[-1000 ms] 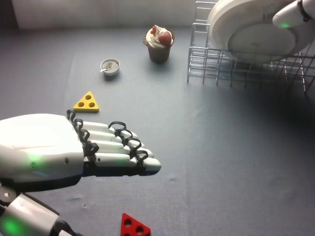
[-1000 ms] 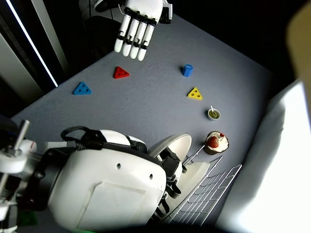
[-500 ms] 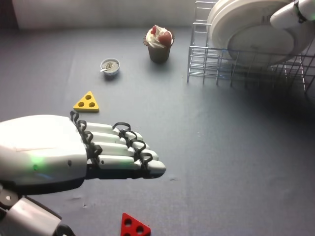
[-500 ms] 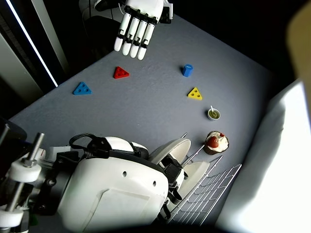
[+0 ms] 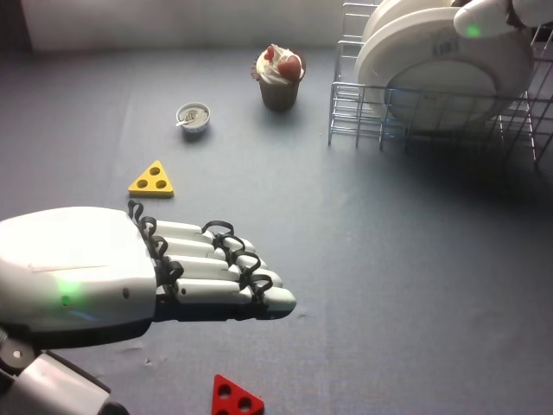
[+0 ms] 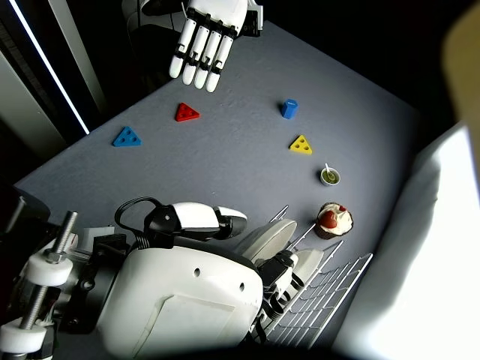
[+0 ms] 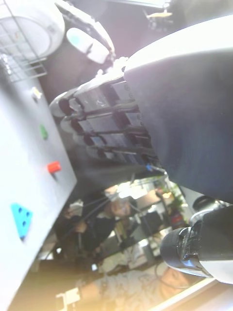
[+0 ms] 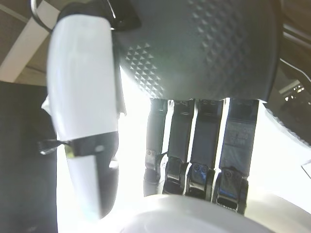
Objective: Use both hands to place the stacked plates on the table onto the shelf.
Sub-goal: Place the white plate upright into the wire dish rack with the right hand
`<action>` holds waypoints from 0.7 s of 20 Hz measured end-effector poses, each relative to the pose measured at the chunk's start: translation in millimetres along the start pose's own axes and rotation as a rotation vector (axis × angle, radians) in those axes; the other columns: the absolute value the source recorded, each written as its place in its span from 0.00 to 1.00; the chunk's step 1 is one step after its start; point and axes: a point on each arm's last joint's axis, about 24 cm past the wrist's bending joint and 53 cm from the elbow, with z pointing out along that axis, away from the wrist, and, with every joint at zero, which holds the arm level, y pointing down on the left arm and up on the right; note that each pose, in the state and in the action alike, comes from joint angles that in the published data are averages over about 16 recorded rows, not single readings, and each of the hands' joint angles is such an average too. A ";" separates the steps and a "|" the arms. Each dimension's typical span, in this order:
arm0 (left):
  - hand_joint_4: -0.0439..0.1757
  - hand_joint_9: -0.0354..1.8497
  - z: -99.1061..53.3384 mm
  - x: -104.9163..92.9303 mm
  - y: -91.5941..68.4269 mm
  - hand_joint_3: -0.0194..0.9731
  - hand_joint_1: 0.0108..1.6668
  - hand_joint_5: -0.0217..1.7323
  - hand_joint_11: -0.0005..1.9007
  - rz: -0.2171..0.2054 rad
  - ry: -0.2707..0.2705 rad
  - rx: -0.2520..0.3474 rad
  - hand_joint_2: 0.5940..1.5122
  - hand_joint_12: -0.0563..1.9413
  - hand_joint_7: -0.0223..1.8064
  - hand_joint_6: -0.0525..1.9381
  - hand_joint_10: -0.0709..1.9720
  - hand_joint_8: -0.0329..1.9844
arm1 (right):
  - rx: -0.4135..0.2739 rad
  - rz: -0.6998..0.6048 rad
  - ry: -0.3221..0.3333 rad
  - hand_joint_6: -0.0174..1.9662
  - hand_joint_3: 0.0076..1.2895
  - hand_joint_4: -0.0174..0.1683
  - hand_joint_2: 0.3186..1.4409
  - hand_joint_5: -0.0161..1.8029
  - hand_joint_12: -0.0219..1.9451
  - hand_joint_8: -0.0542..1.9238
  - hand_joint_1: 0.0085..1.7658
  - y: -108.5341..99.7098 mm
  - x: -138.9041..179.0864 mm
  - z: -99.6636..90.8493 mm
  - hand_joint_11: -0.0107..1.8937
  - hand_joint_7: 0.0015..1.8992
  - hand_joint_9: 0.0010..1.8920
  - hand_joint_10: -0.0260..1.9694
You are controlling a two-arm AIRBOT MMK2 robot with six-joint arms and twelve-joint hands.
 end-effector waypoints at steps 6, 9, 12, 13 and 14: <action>0.19 0.11 1.3 2.1 -2.9 0.01 0.05 0.08 0.09 -0.002 0.004 0.006 0.40 0.04 0.10 0.03 0.04 0.02 | -0.014 0.008 -0.004 0.02 0.01 0.10 0.58 0.42 0.05 0.04 0.60 4.2 -0.5 -0.1 0.56 0.45 0.49 0.03; 0.19 0.11 1.9 3.0 -4.5 0.01 0.05 0.08 0.09 -0.004 0.005 0.010 0.40 0.04 0.10 0.03 0.04 0.02 | -0.026 0.013 -0.005 0.02 0.01 0.14 0.56 0.40 0.04 0.04 0.56 8.9 -0.4 -0.4 0.53 0.42 0.46 0.03; 0.19 0.11 2.4 3.6 -5.5 0.01 0.06 0.08 0.09 -0.005 0.005 0.011 0.40 0.04 0.10 0.03 0.04 0.02 | -0.041 0.019 -0.006 0.01 0.01 0.21 0.55 0.37 0.03 0.03 0.52 15.0 -0.6 -1.0 0.50 0.40 0.43 0.02; 0.19 0.11 2.6 3.8 -5.7 0.01 0.06 0.08 0.09 -0.006 0.006 0.012 0.40 0.04 0.10 0.03 0.04 0.02 | -0.047 0.022 -0.006 0.01 0.01 0.24 0.55 0.36 0.03 0.03 0.51 17.2 -0.7 -1.3 0.49 0.39 0.42 0.02; 0.19 0.11 2.7 3.9 -6.0 0.01 0.06 0.08 0.09 -0.006 0.006 0.012 0.40 0.04 0.10 0.03 0.04 0.02 | -0.053 0.024 -0.007 0.01 0.01 0.26 0.54 0.35 0.03 0.03 0.50 19.9 -1.0 -1.8 0.48 0.38 0.41 0.02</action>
